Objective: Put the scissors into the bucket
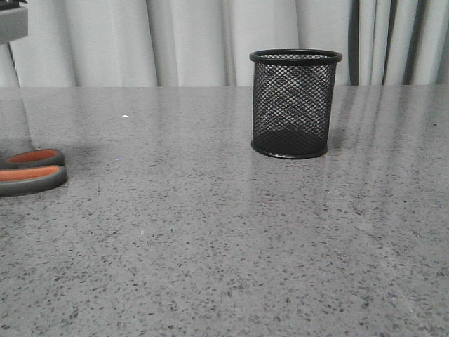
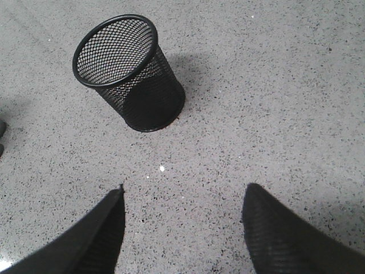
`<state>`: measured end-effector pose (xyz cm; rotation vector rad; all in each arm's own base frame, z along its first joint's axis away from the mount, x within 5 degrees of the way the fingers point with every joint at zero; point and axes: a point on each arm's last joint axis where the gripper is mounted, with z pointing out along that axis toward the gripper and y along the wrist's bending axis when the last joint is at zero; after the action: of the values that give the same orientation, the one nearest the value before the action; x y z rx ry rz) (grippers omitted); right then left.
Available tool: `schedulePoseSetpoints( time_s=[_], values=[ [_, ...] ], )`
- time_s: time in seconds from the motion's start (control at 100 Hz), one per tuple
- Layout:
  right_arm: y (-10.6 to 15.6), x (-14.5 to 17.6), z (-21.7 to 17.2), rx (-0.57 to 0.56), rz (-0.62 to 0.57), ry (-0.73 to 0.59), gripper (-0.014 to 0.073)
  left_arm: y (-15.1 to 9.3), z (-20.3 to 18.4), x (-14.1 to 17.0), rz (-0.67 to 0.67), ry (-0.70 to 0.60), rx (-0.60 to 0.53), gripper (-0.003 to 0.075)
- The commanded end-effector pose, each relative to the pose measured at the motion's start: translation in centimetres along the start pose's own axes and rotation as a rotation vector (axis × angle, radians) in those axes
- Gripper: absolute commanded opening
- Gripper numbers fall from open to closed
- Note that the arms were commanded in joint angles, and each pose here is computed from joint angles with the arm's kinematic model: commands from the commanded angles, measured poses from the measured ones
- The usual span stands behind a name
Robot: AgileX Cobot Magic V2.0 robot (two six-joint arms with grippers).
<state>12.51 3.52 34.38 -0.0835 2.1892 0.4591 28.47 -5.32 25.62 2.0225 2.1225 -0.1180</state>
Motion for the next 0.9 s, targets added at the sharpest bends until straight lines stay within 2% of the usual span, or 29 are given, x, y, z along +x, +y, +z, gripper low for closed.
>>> schedulePoseSetpoints(
  time_s=[0.0,0.77,0.89],
  values=[
    [0.2,-1.3,-0.6,0.0,-0.006,-0.085,0.0405,0.3,-1.1,-0.6,0.004,-0.026,-0.046,0.0387],
    [0.2,-1.3,-0.6,0.0,-0.006,-0.085,0.0405,0.7,0.8,-0.4,-0.009,-0.014,0.044,0.0386],
    [0.2,-1.3,-0.6,0.0,-0.006,-0.085,0.0405,0.6,0.8,-0.4,-0.009,-0.013,0.052,0.0342]
  ],
)
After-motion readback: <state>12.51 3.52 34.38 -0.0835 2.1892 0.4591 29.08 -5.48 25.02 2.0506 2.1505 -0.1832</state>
